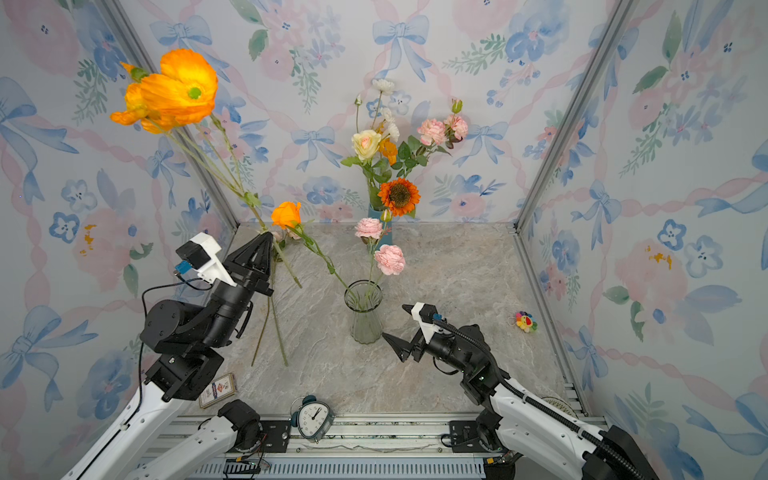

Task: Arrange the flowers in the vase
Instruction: 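Lift the orange poppies upright with the left gripper and carry toward the vase, then lower the orange poppy stems into the glass vase with the left gripper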

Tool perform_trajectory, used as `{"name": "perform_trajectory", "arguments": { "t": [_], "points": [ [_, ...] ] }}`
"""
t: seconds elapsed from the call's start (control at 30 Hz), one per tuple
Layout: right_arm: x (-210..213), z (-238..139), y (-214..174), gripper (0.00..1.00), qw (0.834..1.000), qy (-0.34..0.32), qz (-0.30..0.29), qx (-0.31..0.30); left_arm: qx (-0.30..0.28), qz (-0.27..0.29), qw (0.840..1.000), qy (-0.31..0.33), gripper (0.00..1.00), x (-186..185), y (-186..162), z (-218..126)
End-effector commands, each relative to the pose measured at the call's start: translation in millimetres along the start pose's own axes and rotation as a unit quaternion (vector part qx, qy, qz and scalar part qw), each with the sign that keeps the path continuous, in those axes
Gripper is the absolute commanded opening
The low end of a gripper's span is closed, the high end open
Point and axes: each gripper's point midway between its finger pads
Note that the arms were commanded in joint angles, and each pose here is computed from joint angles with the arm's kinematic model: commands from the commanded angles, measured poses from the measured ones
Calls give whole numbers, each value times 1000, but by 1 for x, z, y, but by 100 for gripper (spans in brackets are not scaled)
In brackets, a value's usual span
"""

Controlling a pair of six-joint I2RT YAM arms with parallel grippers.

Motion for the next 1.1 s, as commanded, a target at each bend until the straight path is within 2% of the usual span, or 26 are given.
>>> {"name": "perform_trajectory", "arguments": {
  "t": [0.0,0.1,0.3,0.5,0.67,0.7,0.73,0.83,1.07],
  "points": [
    [2,1,2,97,1000,12,4,-5,-38,57,992,-102,0,-58,-1,21],
    [2,1,1,97,1000,12,3,-3,-31,65,987,-145,0,-93,-23,38],
    [1,0,2,97,1000,6,1,-3,-10,73,983,-170,0,-122,-77,54],
    [-2,0,1,97,1000,0,0,-1,36,91,979,-178,0,-129,-133,48],
    [-4,-1,2,97,1000,-6,-3,-3,64,110,971,-204,0,-136,-169,30],
    [-3,-2,2,97,1000,-5,-3,-4,56,113,971,-203,0,-136,-167,29],
    [-3,-1,3,97,1000,-5,-3,-4,67,119,969,-205,0,-135,-183,19],
    [-4,0,0,97,1000,-6,-2,0,63,127,969,-203,0,-133,-191,11],
    [-4,0,0,97,1000,-6,-2,2,88,109,969,-203,0,-130,-212,7]
  ]
}}
Point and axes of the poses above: each gripper's point midway between its finger pads, its own z axis out along the fingers, its own x axis along the line the jaws close on, y = z × x, and after that the axes turned 12 degrees about z, right-handed
